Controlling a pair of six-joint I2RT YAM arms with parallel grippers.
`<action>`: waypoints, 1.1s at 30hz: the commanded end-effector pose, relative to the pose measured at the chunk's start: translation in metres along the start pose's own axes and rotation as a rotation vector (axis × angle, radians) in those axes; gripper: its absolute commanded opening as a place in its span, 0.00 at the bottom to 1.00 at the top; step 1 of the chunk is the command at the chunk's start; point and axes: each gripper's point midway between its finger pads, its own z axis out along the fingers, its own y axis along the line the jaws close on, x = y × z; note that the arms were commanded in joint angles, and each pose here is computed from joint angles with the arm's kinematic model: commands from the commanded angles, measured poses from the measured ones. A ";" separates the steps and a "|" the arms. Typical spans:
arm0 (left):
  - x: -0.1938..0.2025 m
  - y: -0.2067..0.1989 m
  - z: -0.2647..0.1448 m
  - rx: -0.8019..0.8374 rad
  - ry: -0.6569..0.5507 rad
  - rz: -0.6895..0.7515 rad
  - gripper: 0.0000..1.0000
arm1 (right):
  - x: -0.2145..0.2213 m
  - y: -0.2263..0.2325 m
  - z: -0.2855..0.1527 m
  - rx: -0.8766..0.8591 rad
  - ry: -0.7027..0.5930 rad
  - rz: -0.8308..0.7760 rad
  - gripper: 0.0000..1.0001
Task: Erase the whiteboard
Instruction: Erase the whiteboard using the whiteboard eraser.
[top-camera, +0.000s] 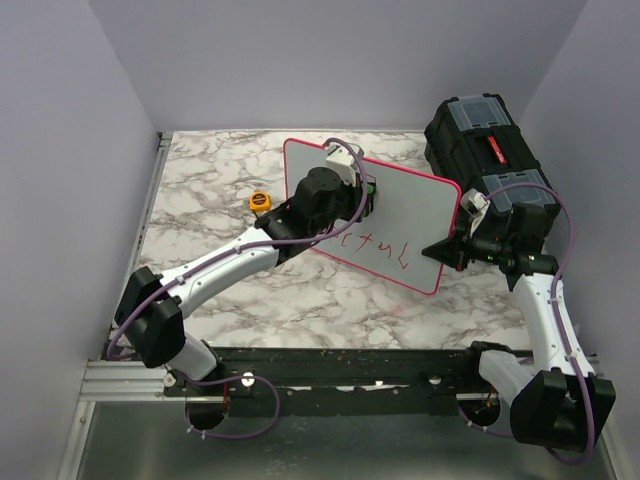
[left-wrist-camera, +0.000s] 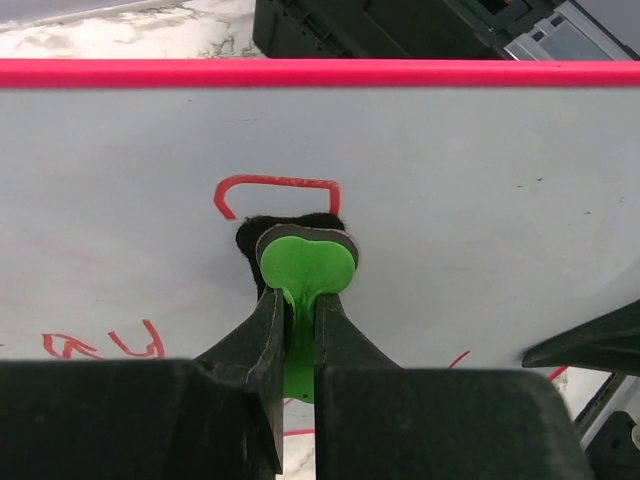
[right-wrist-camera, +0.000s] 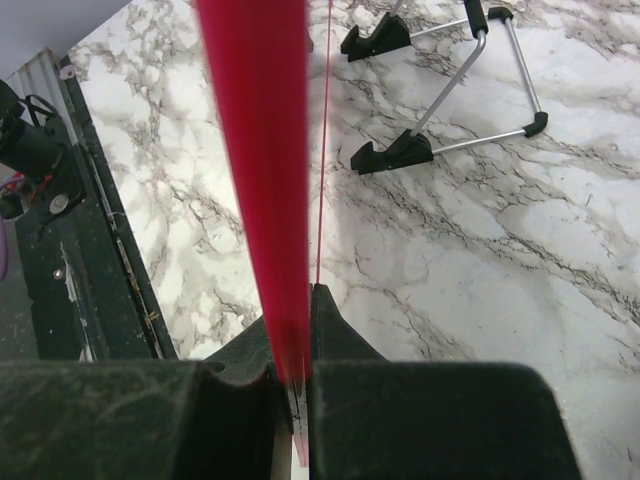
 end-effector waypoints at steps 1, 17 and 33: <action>-0.007 0.027 0.003 -0.069 -0.016 0.005 0.00 | -0.022 0.019 -0.001 -0.091 -0.064 -0.120 0.00; -0.018 0.011 0.000 -0.021 -0.038 0.002 0.00 | -0.021 0.019 -0.001 -0.094 -0.062 -0.114 0.00; -0.024 0.049 -0.003 -0.104 -0.049 -0.021 0.00 | -0.022 0.020 -0.001 -0.098 -0.064 -0.115 0.00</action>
